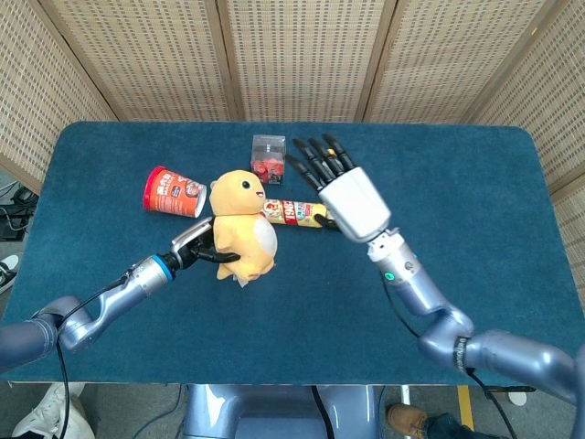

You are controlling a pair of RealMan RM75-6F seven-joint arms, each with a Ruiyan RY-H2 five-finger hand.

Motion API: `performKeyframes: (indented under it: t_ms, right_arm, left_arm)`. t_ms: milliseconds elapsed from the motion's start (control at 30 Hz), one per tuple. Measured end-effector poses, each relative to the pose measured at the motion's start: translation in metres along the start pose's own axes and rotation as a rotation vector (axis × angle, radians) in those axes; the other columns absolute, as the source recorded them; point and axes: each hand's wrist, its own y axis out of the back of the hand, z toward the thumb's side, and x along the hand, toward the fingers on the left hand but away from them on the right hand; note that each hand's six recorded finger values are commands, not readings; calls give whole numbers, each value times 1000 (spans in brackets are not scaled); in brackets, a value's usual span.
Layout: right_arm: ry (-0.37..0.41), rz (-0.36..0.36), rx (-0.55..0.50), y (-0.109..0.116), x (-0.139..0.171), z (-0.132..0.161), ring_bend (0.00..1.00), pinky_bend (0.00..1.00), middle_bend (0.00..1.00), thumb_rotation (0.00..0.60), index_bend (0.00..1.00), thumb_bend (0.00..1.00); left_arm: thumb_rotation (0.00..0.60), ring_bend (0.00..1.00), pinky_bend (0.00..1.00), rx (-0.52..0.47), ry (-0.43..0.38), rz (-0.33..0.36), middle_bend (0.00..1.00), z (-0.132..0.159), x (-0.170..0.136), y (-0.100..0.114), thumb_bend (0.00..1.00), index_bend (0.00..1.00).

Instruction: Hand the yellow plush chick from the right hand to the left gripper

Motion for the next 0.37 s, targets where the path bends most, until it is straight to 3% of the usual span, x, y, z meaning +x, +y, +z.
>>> performKeyframes:
  t_ms: [133,367]
  right_arm:
    - [-110,60,64,9,46,-52,0,0,0,600,0,0]
    - [-251,286,143,-10,150,-105,0,0,0,600,0,0]
  left_arm:
    - [600,622,695,56,-6,19,715,-1,-7,4,571,720]
    - [600,622,695,168,-27,62,714,-7,-29,4,571,720]
